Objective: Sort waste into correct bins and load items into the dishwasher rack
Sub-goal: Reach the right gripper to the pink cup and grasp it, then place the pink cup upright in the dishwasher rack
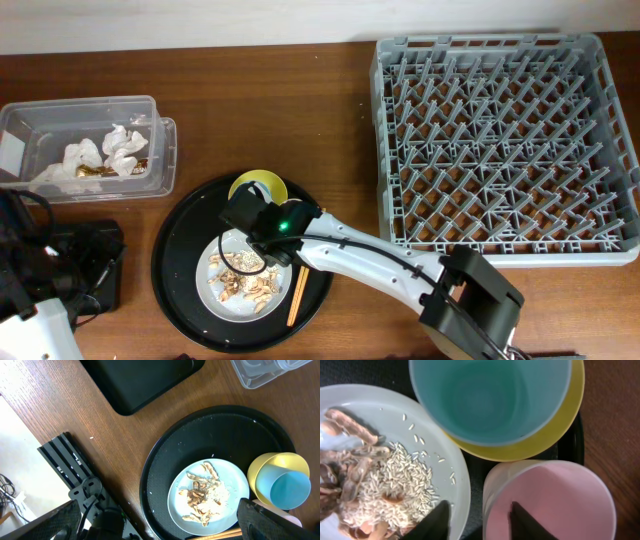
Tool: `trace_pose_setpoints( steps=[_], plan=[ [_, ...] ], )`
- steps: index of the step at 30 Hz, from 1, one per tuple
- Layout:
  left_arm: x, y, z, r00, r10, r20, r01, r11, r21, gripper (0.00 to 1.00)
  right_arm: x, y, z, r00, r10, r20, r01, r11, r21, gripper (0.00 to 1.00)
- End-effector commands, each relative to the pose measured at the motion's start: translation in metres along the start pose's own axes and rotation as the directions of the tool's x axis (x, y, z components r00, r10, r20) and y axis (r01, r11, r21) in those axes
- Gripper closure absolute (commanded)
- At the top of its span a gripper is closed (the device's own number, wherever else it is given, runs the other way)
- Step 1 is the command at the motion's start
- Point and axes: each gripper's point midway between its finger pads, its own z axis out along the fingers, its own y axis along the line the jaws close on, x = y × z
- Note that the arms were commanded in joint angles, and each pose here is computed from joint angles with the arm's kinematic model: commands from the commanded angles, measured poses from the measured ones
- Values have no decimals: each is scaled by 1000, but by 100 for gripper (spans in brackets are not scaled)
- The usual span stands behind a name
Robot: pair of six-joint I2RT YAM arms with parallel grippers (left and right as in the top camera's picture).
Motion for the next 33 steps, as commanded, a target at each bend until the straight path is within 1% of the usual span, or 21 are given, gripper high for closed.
trace_pose_setpoints(
  steps=[1, 2, 5, 6, 7, 10, 13, 14, 15, 17, 18, 20, 21, 22, 24, 25, 26, 28, 30, 31, 33],
  plan=[
    [-1, 2, -2, 1000, -11, 9, 11, 1000, -4, 1, 9, -3, 13, 999, -1, -33, 2, 1000, 28, 69],
    [-1, 2, -2, 1000, -11, 9, 11, 1000, -4, 1, 10, -2, 14, 999, -2, -38, 2, 1000, 26, 74],
    [-1, 2, -2, 1000, -11, 9, 11, 1000, -4, 1, 10, -2, 13, 999, 24, -37, -24, 999, 27, 92],
    [-1, 2, -2, 1000, -11, 9, 11, 1000, -4, 1, 7, -3, 8, 999, 27, -27, -26, 999, 24, 96],
    [-1, 2, -2, 1000, -11, 9, 11, 1000, -4, 1, -1, -4, -4, 999, 32, -5, -32, 999, 19, 96],
    [-1, 2, -2, 1000, -11, 9, 11, 1000, -4, 1, -36, -28, -68, 991, 93, 99, -94, 996, 3, 96],
    [-1, 2, -2, 1000, -11, 9, 11, 1000, -4, 1, -65, -85, -150, 947, 231, 223, -224, 973, -58, 96],
    [-1, 2, -2, 1000, -11, 9, 11, 1000, -4, 1, -71, -114, -179, 913, 311, 264, -278, 948, -156, 96],
    [-1, 2, -2, 1000, -11, 9, 11, 1000, -4, 1, -69, -144, -193, 880, 389, 273, -333, 914, -231, 96],
    [-1, 2, -2, 1000, -11, 9, 11, 1000, -4, 1, -58, -209, -206, 828, 493, 267, -375, 841, -391, 96],
    [-1, 2, -2, 1000, -11, 9, 11, 1000, -4, 1, -37, -265, -206, 771, 591, 236, -418, 750, -513, 96],
    [-1, 2, -2, 1000, -11, 9, 11, 1000, -4, 1, 1, -324, -178, 678, 722, 136, -586, 643, -494, 96],
    [-1, 2, -2, 1000, -11, 9, 11, 1000, -4, 1, 7, -333, -169, 661, 743, 105, -600, 608, -520, 96],
    [-1, 2, -2, 1000, -11, 9, 11, 1000, -4, 1, 7, -340, -163, 653, 752, 88, -560, 559, -611, 96],
    [-1, 2, -2, 1000, -11, 9, 11, 1000, -4, 1, 4, -353, -151, 624, 779, 64, -515, 471, -716, 96],
    [-1, 2, -2, 1000, -11, 9, 11, 1000, -4, 1, 4, -362, -135, 600, 800, 16, -469, 368, -803, 96],
    [-1, 2, -2, 1000, -11, 9, 11, 1000, -4, 1, 6, -364, -124, 584, 811, -31, -450, 291, -844, 96],
    [-1, 2, -2, 1000, -11, 9, 11, 1000, -4, 1, 17, -373, -98, 546, 830, -113, -466, 188, -864, 96],
    [-1, 2, -2, 1000, -11, 9, 11, 1000, -4, 1, 34, -391, -84, 501, 855, -132, -498, 160, -852, 96],
    [-1, 2, -2, 1000, -11, 9, 11, 1000, -4, 1, 42, -401, -82, 483, 867, -120, -519, 173, -837, 96],
    [-1, 2, -2, 1000, -11, 9, 11, 1000, -4, 1, 56, -416, -83, 444, 888, -119, -547, 164, -821, 96]
  ],
)
